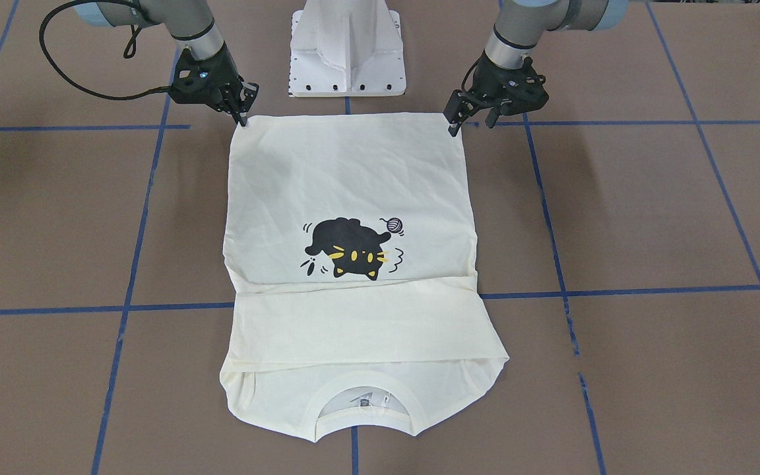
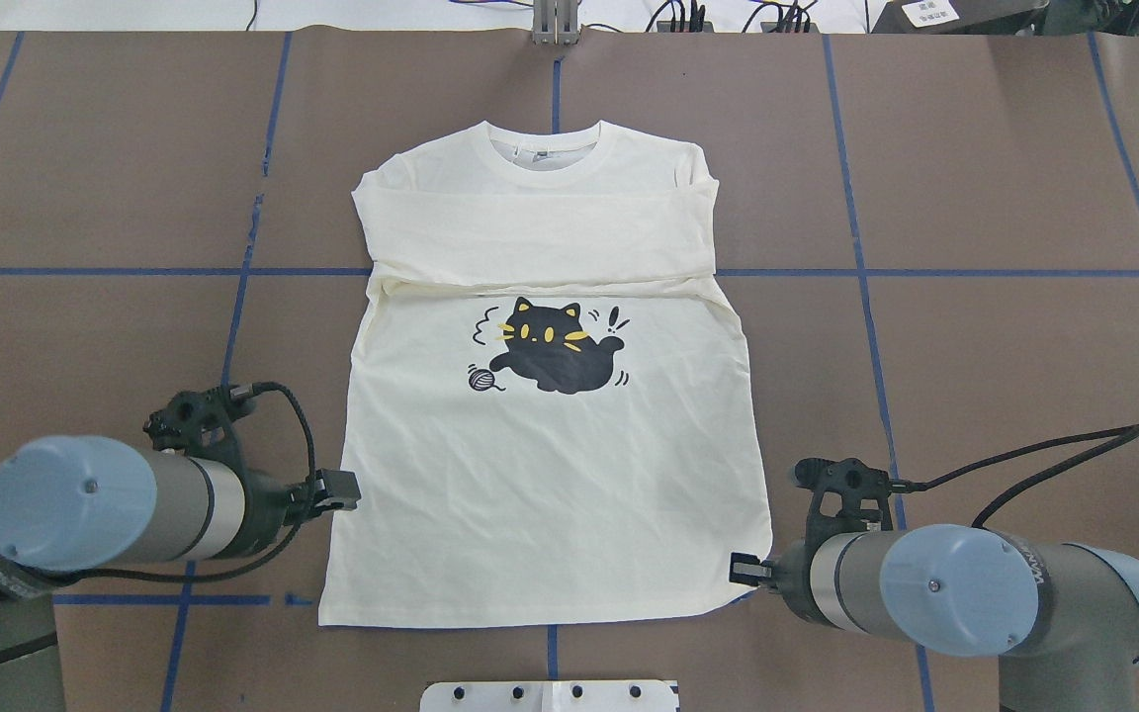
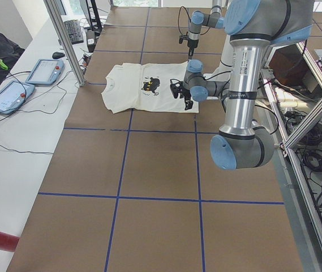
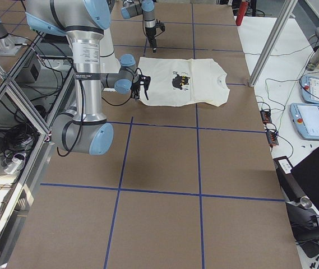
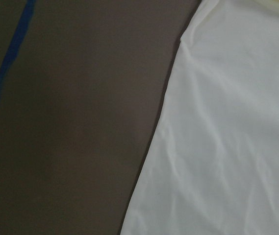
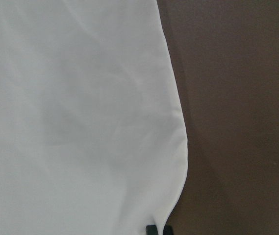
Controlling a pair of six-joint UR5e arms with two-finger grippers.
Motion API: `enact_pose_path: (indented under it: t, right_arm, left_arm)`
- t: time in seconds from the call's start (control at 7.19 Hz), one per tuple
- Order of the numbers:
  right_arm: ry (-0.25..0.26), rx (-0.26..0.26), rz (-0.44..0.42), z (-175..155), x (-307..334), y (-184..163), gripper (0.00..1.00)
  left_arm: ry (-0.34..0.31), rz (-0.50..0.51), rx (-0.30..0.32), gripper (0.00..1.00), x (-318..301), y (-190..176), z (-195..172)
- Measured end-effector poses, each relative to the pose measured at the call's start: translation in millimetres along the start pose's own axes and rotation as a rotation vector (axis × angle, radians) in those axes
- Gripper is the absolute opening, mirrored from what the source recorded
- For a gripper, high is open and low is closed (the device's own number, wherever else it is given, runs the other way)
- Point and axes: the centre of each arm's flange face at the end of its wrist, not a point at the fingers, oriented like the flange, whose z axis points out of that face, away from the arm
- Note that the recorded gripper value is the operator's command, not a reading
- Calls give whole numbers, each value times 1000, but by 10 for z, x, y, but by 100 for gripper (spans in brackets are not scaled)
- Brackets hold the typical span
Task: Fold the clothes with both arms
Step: 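Grasp the near hem corners with both grippers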
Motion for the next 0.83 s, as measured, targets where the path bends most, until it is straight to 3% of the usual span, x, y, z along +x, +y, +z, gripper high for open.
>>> enact_pose_path:
  t: [0.42,0.83]
  right_arm:
    - [-30,-5,8,-163,-50,-53,0]
    - [-35,-1,12,-199,-55,-90,0]
  left_arm:
    - [-55,-17,-29,93,-78,521,360]
    - [-86,-11,-12,82,-99,613,465]
